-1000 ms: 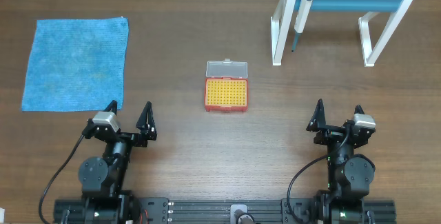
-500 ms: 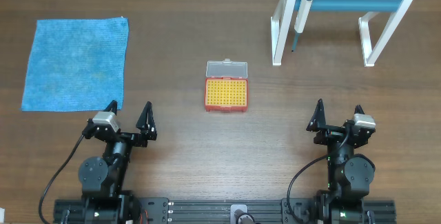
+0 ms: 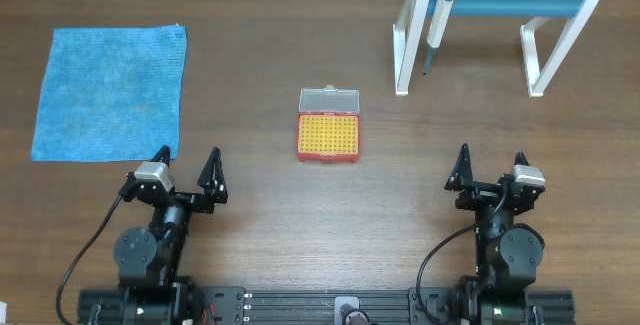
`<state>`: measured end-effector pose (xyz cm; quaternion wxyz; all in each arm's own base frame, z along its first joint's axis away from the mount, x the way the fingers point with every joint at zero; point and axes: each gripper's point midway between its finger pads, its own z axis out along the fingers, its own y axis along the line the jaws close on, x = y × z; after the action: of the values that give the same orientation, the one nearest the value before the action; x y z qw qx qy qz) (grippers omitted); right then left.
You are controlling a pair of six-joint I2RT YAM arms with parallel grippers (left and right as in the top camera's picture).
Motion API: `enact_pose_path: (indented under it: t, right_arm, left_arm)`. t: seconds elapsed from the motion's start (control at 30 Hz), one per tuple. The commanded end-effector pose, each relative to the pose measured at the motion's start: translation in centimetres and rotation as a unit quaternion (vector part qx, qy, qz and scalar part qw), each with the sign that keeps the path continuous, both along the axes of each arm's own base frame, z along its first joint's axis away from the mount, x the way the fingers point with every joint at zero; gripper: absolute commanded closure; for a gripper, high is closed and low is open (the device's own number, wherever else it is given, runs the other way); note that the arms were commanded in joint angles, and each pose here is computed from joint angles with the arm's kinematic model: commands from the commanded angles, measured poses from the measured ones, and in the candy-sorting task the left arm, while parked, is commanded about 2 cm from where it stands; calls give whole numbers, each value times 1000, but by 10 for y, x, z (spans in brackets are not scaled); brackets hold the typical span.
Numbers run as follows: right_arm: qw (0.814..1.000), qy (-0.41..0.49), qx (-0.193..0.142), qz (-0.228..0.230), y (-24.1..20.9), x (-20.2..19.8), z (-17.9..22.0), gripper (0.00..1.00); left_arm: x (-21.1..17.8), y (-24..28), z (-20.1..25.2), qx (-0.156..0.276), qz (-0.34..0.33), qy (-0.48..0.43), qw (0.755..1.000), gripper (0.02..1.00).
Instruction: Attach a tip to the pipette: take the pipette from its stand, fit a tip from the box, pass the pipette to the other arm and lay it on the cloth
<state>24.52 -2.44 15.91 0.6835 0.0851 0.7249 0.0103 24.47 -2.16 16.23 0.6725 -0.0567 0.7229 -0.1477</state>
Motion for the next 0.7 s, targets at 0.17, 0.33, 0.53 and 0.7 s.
enact_pose_path:
  t: [0.17, 0.33, 0.53, 0.7]
  right_arm:
    - [1000, 3, 5, -3, -1, 0, -2, 27]
    - [1000, 3, 5, -3, -1, 0, -2, 27]
    - [1000, 4, 5, -3, -1, 0, -3, 29]
    - [1000, 4, 5, -3, -1, 0, -3, 29]
  left_arm:
    - [0, -4, -3, 0, -11, 6, 1000, 51]
    - [0, -4, -3, 0, -11, 6, 1000, 51]
    - [0, -4, -3, 0, -11, 6, 1000, 51]
    - [0, -4, -3, 0, -11, 6, 1000, 49]
